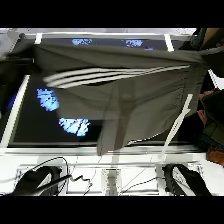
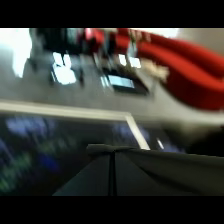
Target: Fold the clothes and pants, and hang the long-sleeved shirts on hangers.
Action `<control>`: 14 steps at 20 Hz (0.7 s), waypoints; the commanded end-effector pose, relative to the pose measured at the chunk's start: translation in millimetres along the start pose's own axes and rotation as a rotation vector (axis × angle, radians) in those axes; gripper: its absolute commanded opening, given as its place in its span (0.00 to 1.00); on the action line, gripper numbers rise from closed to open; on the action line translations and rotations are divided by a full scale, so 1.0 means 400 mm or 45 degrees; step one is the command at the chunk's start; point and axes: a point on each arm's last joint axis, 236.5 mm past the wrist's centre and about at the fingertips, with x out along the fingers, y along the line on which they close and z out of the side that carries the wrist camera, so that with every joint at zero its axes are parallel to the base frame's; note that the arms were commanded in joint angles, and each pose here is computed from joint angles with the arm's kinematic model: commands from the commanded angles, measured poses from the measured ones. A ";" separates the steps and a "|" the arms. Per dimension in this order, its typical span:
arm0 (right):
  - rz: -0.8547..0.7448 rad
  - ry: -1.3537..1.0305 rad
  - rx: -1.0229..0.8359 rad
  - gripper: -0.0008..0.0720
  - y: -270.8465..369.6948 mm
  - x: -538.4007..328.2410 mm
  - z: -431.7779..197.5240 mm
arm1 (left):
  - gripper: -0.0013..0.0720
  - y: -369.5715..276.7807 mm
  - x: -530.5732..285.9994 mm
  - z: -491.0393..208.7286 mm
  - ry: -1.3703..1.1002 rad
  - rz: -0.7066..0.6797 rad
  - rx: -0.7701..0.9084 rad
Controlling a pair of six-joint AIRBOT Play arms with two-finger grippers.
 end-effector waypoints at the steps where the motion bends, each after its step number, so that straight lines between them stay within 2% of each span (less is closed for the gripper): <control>1: -0.091 0.228 0.180 0.07 -0.196 0.222 -0.084 | 0.03 -0.013 0.152 -0.295 0.368 -0.044 -0.192; 4: -0.133 0.258 0.292 0.07 -0.319 0.376 -0.116 | 0.02 -0.081 0.188 -0.381 0.465 -0.107 -0.207; 8: -0.157 0.271 0.322 0.07 -0.364 0.425 -0.136 | 0.03 -0.155 0.158 -0.377 0.506 -0.210 -0.197; 10: -0.202 0.315 0.264 0.07 -0.379 0.407 -0.150 | 0.03 -0.221 0.100 -0.401 0.641 -0.323 -0.267; 12: -0.290 0.422 0.188 0.07 -0.413 0.377 -0.188 | 0.02 -0.313 0.005 -0.462 0.890 -0.459 -0.397; 14: -0.395 0.580 0.122 0.07 -0.455 0.333 -0.247 | 0.02 -0.403 -0.105 -0.537 1.162 -0.596 -0.441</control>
